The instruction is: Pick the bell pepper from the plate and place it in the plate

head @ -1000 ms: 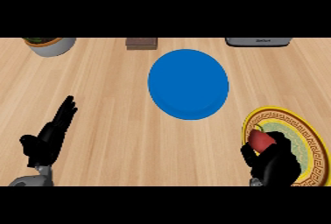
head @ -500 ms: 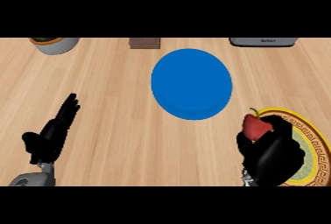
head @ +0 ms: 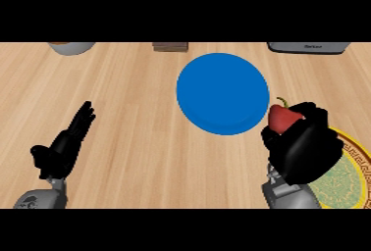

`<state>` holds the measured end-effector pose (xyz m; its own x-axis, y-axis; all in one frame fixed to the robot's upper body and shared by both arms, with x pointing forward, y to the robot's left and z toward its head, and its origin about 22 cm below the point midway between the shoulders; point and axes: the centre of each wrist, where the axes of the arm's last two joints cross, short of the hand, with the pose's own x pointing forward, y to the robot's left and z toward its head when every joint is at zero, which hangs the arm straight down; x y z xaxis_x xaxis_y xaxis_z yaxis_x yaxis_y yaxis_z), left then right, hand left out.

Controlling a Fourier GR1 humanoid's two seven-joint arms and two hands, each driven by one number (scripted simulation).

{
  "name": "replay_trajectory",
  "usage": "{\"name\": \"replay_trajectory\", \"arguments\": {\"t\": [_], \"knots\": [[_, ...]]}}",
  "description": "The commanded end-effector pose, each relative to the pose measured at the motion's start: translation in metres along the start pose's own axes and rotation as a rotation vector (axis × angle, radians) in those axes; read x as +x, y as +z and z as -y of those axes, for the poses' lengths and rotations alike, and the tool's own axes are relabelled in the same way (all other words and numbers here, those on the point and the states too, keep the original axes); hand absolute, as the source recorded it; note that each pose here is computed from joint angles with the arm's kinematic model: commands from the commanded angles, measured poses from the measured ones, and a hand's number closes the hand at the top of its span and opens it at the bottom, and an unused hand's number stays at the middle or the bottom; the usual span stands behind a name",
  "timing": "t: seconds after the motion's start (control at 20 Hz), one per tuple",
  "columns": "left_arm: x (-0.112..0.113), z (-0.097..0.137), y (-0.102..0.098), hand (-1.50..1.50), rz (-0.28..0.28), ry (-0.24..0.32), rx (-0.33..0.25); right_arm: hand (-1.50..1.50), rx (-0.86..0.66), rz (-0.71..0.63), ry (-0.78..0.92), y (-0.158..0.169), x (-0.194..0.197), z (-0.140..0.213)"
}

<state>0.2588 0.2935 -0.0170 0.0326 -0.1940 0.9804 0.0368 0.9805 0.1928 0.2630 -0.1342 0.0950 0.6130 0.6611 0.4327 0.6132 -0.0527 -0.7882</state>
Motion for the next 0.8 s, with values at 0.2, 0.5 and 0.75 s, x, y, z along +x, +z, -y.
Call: {"name": "replay_trajectory", "arguments": {"t": [0.2, 0.5, 0.75], "knots": [[0.008, 0.018, -0.014, 0.00, 0.014, 0.023, -0.037, 1.50, 0.033, -0.226, 0.044, -0.030, 0.057, -0.008], [0.011, 0.013, -0.014, 0.00, 0.016, 0.002, -0.051, 1.50, 0.070, -0.295, 0.057, -0.056, 0.075, -0.032], [0.013, 0.016, -0.017, 0.00, 0.030, 0.000, -0.039, -1.50, -0.020, -0.415, -0.103, -0.088, 0.070, -0.032]]}}
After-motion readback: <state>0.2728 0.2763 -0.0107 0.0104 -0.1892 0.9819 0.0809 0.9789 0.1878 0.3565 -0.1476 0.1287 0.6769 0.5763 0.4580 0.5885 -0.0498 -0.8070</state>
